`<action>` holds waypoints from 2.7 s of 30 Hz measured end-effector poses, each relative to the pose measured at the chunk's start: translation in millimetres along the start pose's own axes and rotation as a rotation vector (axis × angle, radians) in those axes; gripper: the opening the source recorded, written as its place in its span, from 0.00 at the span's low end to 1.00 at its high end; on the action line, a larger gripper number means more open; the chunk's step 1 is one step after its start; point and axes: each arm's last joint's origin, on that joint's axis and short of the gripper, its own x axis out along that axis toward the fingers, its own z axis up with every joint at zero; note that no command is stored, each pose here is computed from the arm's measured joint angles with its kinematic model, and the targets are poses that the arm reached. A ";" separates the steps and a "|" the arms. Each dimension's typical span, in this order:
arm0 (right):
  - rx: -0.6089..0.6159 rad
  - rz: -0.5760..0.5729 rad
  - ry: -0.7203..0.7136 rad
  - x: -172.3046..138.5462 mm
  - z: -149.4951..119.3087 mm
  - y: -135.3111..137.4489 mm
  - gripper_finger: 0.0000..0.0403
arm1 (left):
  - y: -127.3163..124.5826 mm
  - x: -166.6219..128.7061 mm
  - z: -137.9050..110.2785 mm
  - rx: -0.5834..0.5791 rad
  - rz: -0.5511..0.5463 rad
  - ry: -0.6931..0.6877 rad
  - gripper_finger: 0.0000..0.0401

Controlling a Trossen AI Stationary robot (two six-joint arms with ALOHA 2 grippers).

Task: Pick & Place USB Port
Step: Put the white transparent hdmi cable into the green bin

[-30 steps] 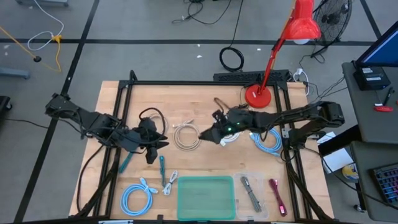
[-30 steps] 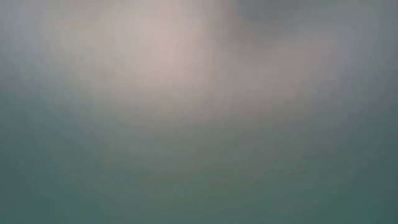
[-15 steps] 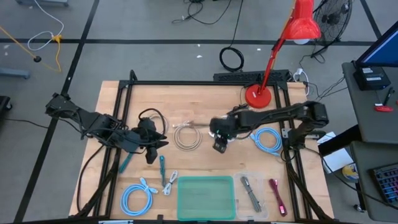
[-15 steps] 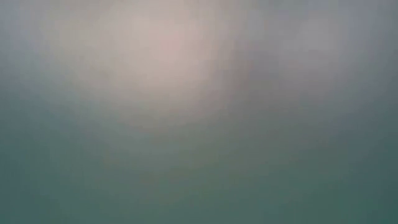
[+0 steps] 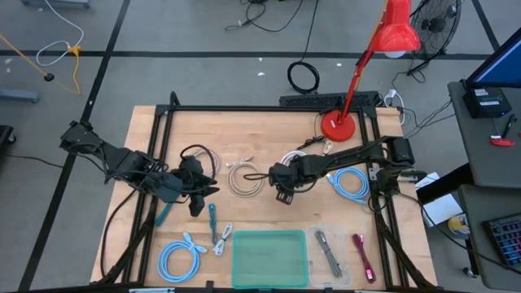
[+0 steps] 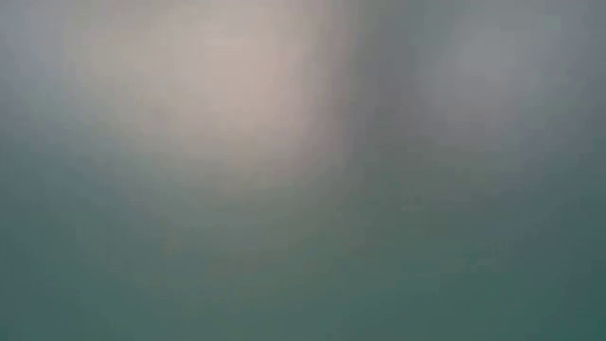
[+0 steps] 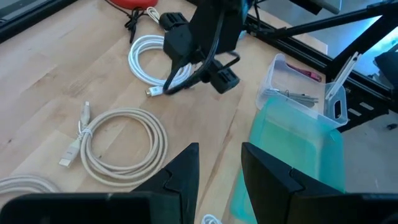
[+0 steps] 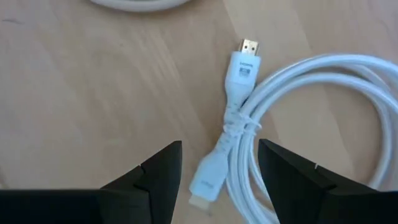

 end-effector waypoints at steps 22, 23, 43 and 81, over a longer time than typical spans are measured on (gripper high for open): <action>0.178 0.020 0.009 46.7 -25.1 -33.2 0.47 | 0.0 0.0 0.3 -0.020 0.002 -0.006 0.31; 0.182 0.028 0.013 47.8 -26.1 -33.3 0.45 | 0.0 0.0 0.3 -0.023 0.002 -0.006 0.31; 0.042 0.224 -0.044 -58.7 14.5 1.6 0.11 | 0.2 0.1 0.6 -0.008 0.010 -0.014 0.31; 0.007 0.533 -0.049 -91.1 -85.5 216.9 0.11 | -46.1 7.6 -36.6 -0.194 -0.054 -0.024 0.31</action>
